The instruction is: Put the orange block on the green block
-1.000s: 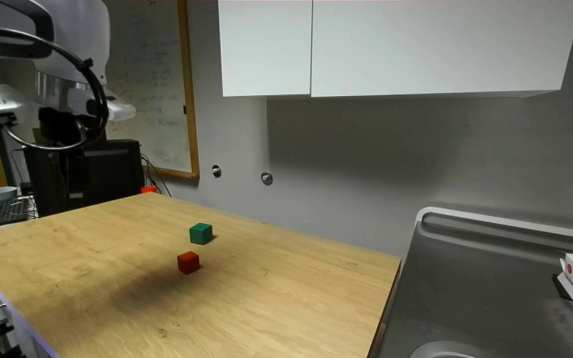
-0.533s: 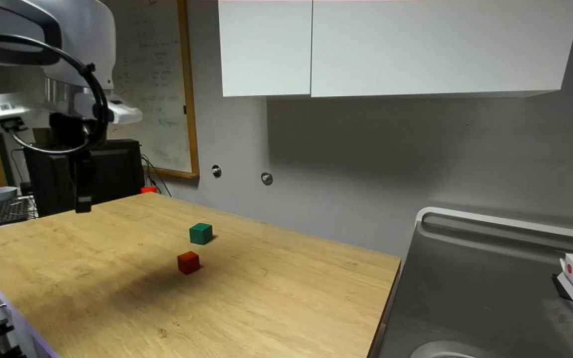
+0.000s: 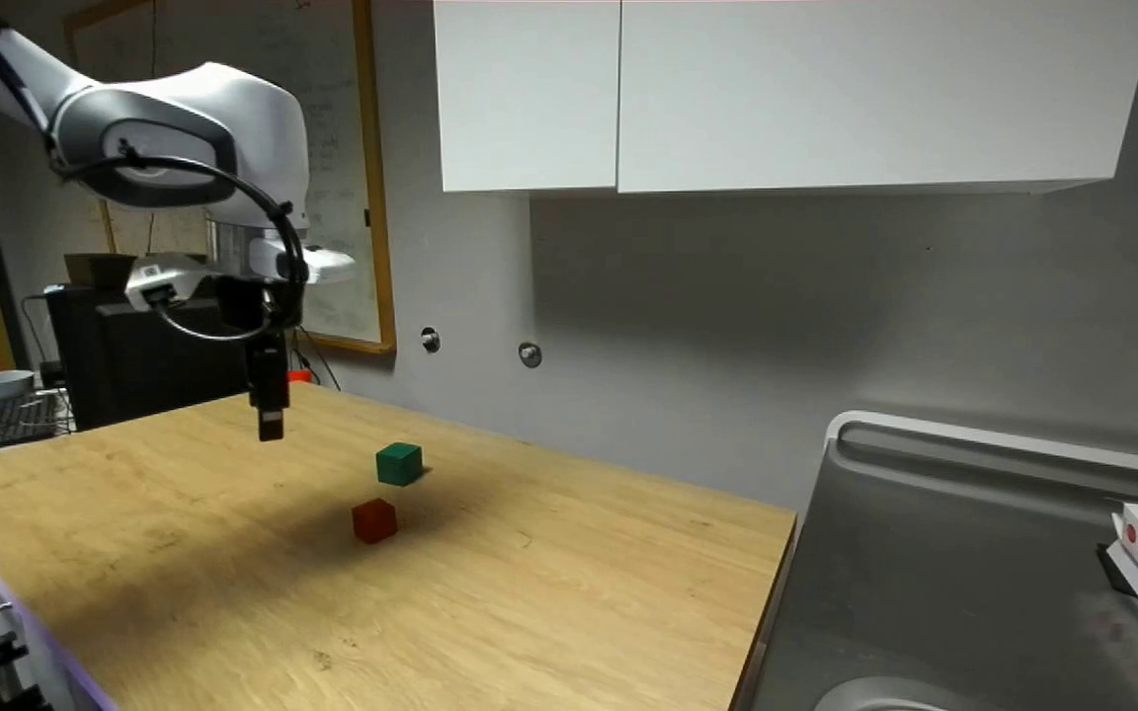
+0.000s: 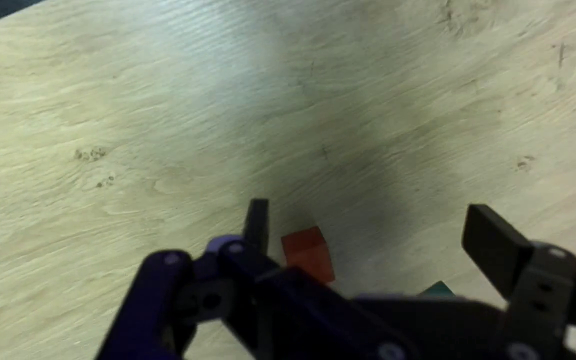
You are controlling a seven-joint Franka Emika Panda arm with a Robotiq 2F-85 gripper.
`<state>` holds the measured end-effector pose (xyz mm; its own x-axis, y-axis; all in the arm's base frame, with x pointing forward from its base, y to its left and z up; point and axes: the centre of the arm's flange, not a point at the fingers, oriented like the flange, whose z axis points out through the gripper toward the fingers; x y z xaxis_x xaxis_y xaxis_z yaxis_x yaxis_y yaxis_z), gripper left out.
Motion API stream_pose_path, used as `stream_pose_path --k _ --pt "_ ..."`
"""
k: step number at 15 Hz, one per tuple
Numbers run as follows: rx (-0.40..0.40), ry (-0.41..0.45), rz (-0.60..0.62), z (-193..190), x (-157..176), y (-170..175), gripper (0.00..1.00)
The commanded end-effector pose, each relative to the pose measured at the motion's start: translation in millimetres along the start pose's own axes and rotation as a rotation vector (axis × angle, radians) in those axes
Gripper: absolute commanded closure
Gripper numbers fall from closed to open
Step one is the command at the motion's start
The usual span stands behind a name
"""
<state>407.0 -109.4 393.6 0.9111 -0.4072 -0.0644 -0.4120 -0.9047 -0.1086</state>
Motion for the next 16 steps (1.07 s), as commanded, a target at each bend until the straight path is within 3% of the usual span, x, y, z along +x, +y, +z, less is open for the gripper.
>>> stream_pose_path --k 1,8,15,16 --pt "-0.059 -0.026 0.044 19.8 58.2 -27.3 0.0" --pt "-0.106 -0.119 0.067 80.0 130.5 -21.7 0.0" --pt "-0.163 -0.217 0.102 148.1 164.8 1.9 0.0" --pt "-0.168 -0.226 0.103 154.7 167.2 3.5 0.25"
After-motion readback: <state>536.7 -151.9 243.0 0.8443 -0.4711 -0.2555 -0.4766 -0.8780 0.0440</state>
